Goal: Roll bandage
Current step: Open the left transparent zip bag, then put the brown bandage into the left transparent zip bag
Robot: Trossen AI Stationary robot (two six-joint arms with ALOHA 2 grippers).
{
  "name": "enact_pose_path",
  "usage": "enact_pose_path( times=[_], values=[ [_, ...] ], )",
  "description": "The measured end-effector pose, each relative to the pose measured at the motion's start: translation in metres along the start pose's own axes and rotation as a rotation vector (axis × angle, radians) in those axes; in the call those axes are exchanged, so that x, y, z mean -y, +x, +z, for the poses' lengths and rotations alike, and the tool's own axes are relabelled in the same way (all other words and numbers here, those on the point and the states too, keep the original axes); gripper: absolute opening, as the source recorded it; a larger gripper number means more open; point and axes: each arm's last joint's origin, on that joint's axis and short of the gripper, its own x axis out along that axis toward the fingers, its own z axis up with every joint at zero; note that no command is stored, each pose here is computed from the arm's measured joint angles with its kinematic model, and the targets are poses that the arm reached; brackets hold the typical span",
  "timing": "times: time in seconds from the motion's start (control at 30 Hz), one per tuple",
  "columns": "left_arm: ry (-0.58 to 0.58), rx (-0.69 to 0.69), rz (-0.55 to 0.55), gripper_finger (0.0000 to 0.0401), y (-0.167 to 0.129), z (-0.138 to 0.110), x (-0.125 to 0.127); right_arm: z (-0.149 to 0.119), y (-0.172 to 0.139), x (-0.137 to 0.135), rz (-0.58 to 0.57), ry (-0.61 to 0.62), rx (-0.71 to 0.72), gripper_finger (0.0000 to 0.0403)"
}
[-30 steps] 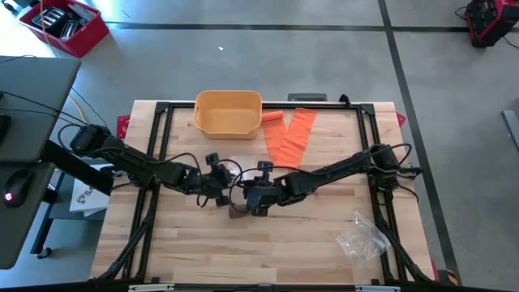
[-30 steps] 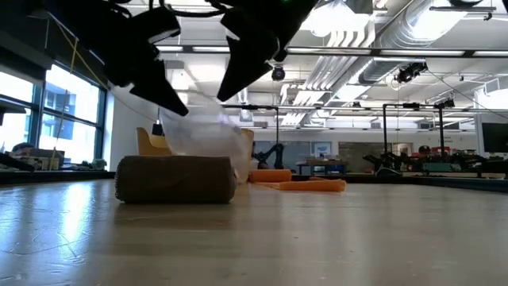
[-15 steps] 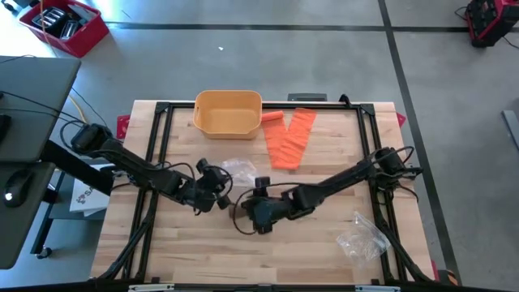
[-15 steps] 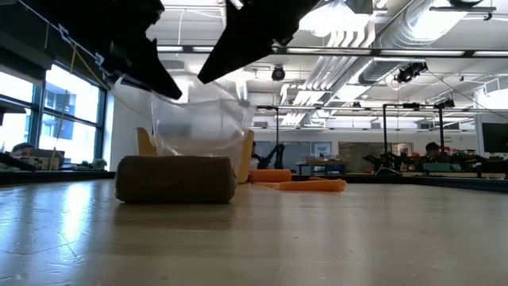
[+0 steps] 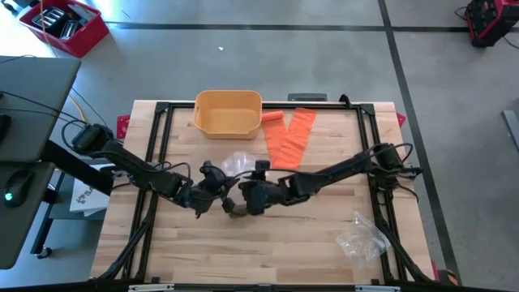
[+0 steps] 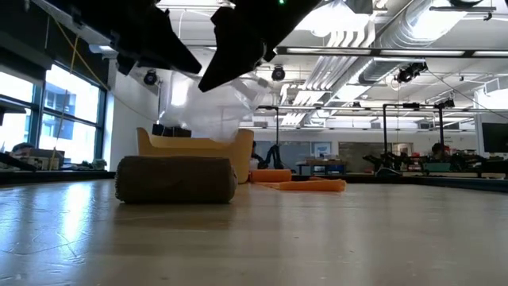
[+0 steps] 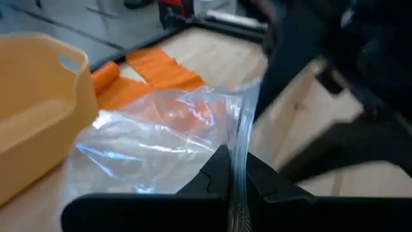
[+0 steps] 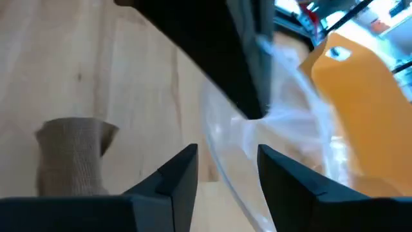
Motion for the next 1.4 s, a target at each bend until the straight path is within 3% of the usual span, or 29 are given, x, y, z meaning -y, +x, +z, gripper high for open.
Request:
enact_pose_path(
  times=[0.17,0.27,0.5,0.77,0.87,1.03,1.23,1.4],
  values=[
    [0.019,0.053,0.067,0.0,-0.002,0.001,0.0,-0.004,0.003,-0.005,0.207,-0.016,-0.021,0.0151],
    [0.059,0.083,0.114,0.0,-0.005,0.001,0.001,-0.007,0.002,-0.008,0.238,-0.037,-0.046,0.0151],
    [0.091,0.054,0.128,0.0,-0.009,-0.007,0.0,-0.003,-0.009,-0.009,0.058,-0.091,-0.03,0.0151],
    [0.105,-0.005,0.15,0.0,0.002,-0.034,0.003,0.009,-0.035,-0.014,0.082,-0.061,0.036,0.0151],
    [0.098,-0.003,0.139,0.0,0.006,-0.042,0.009,0.011,-0.042,-0.014,0.013,-0.009,0.05,0.0151],
    [0.087,0.001,0.12,0.0,0.011,-0.048,0.015,0.003,-0.032,-0.009,-0.024,0.076,-0.016,0.0151],
    [0.071,0.01,0.108,0.0,0.009,-0.046,0.017,-0.019,-0.002,-0.016,-0.04,0.084,-0.143,0.0143],
    [0.077,0.009,0.103,0.0,0.008,-0.047,0.018,-0.029,0.009,-0.018,-0.14,0.079,-0.186,0.0079]
  ],
)
